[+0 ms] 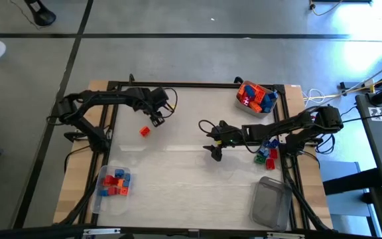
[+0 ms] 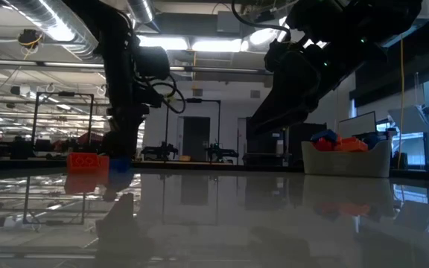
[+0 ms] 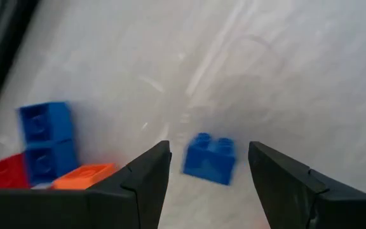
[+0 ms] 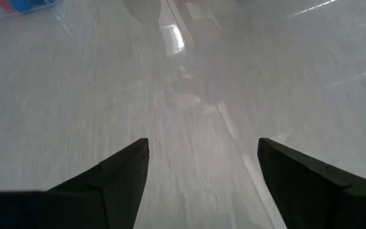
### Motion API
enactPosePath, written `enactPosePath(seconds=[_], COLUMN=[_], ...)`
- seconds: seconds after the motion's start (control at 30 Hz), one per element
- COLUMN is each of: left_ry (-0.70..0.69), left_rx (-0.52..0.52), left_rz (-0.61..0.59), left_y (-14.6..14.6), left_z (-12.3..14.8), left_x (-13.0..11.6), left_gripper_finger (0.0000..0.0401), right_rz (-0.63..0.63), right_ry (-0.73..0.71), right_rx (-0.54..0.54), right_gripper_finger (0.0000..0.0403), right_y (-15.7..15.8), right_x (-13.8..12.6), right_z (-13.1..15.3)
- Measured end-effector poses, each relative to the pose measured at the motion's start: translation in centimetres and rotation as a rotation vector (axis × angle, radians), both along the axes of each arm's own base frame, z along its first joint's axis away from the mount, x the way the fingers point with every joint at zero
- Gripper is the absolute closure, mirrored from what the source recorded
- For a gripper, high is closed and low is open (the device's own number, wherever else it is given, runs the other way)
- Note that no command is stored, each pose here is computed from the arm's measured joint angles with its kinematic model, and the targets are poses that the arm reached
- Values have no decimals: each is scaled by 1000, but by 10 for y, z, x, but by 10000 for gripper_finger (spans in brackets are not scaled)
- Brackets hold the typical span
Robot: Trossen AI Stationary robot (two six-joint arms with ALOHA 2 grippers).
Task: Sort blocks by size
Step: Put the blue game piece into the transparent bin
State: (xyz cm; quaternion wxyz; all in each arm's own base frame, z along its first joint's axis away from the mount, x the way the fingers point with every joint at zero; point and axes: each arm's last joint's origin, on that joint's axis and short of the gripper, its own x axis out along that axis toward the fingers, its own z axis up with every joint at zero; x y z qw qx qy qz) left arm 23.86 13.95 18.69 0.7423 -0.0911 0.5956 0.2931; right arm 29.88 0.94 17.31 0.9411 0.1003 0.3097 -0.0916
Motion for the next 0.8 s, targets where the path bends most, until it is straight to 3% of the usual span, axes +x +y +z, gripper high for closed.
enactPosePath(seconds=[0.53, 0.8], left_ry=[68, -9], left_rx=[-55, -47], left_rz=[-80, -107], left_y=[5, 6], left_z=[-23, -36], left_x=[-17, -19], left_gripper_finger=[201, 201], right_rz=[0, 0], right_ry=[0, 0], right_rx=[0, 0], right_gripper_finger=[109, 109], right_y=[0, 0], right_x=[0, 0], right_z=[0, 0])
